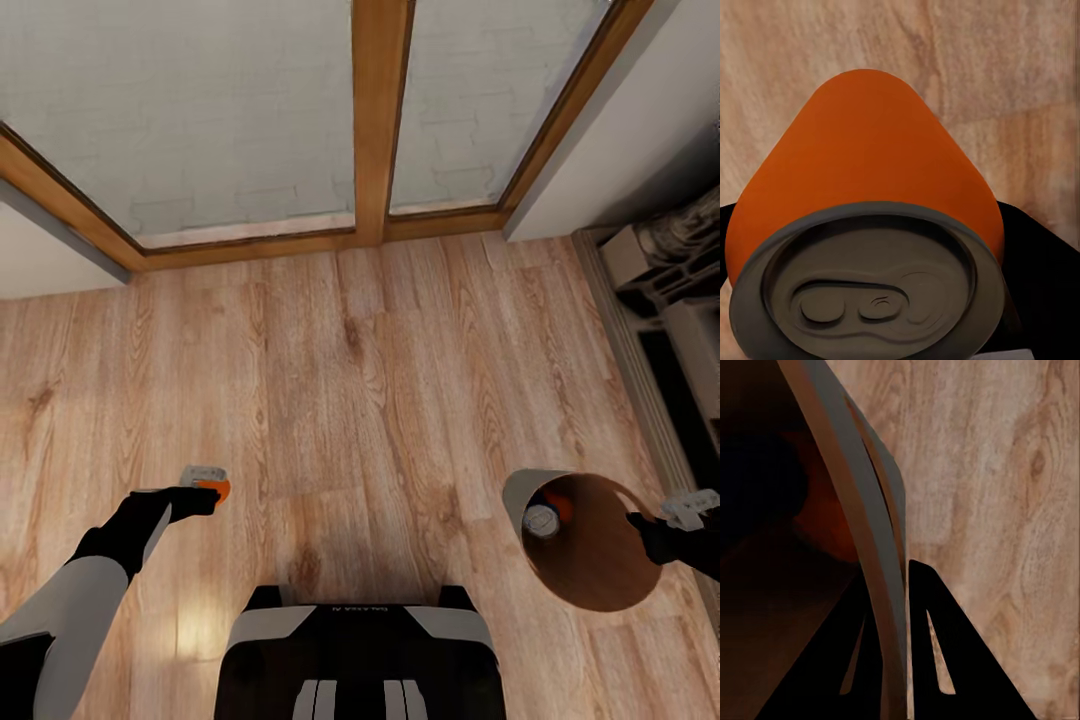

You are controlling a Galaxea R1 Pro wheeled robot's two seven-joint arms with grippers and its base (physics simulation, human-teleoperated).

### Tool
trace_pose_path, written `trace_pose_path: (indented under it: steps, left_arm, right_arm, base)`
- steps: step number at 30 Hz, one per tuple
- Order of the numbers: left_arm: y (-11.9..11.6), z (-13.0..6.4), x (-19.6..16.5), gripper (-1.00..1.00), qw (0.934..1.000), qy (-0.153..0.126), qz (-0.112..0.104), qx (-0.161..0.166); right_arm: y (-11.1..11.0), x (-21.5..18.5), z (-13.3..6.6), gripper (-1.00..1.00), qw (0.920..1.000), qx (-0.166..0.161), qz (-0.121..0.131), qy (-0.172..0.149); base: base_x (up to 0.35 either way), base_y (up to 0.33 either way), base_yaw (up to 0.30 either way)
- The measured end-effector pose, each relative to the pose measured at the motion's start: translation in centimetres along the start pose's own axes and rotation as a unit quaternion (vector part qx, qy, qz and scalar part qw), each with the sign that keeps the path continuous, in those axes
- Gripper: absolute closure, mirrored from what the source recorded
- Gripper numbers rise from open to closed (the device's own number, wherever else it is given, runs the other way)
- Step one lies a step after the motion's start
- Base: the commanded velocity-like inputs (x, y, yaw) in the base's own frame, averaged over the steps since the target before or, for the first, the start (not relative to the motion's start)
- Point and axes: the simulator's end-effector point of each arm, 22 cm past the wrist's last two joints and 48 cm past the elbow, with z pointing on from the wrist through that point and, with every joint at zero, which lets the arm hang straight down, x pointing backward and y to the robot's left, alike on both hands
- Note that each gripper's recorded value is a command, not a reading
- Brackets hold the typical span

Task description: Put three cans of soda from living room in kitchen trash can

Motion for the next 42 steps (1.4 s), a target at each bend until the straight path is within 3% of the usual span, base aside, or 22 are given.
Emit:
trace_pose_path:
  steps: [3,8,22,26,33,37,42]
  left_arm:
    - [-0.2,-0.4,0.0,1.0,1.0,-0.002,0.0,0.001]
    - [-0.2,-1.2,0.2,1.0,1.0,-0.003,0.0,0.002]
    - [-0.6,-2.7,1.7,1.0,1.0,0.0,0.001,0.007]
    - [-0.7,-3.3,1.8,1.0,1.0,0.0,0.002,0.008]
    - [-0.8,-4.3,1.8,1.0,1.0,0.0,0.001,0.008]
    - [-0.8,-4.8,1.9,1.0,1.0,0.001,0.001,0.008]
    - [-0.9,-5.4,2.0,1.0,1.0,0.001,0.001,0.009]
  right_arm:
    - [-0.2,2.4,1.0,1.0,0.9996,0.015,0.012,0.021]
    - [0.4,2.6,1.3,1.0,0.9994,0.018,0.011,0.029]
    - [0.3,3.0,0.2,1.0,0.9985,0.033,0.016,0.04]
    - [-0.2,5.1,0.8,1.0,0.9958,0.059,0.033,0.061]
    - [2.2,6.9,2.6,1.0,0.9934,0.036,0.064,0.088]
    - [4.1,8.5,2.8,1.0,0.9912,0.016,0.077,0.106]
    - [4.7,8.7,2.5,1.0,0.9905,0.011,0.082,0.11]
  base:
    - [0.0,0.0,0.0]
    - [0.0,0.0,0.0]
    - [0.0,0.0,0.0]
    - [0.0,0.0,0.0]
    - [0.0,0.0,0.0]
    - [0.0,0.0,0.0]
    - [0.0,0.0,0.0]
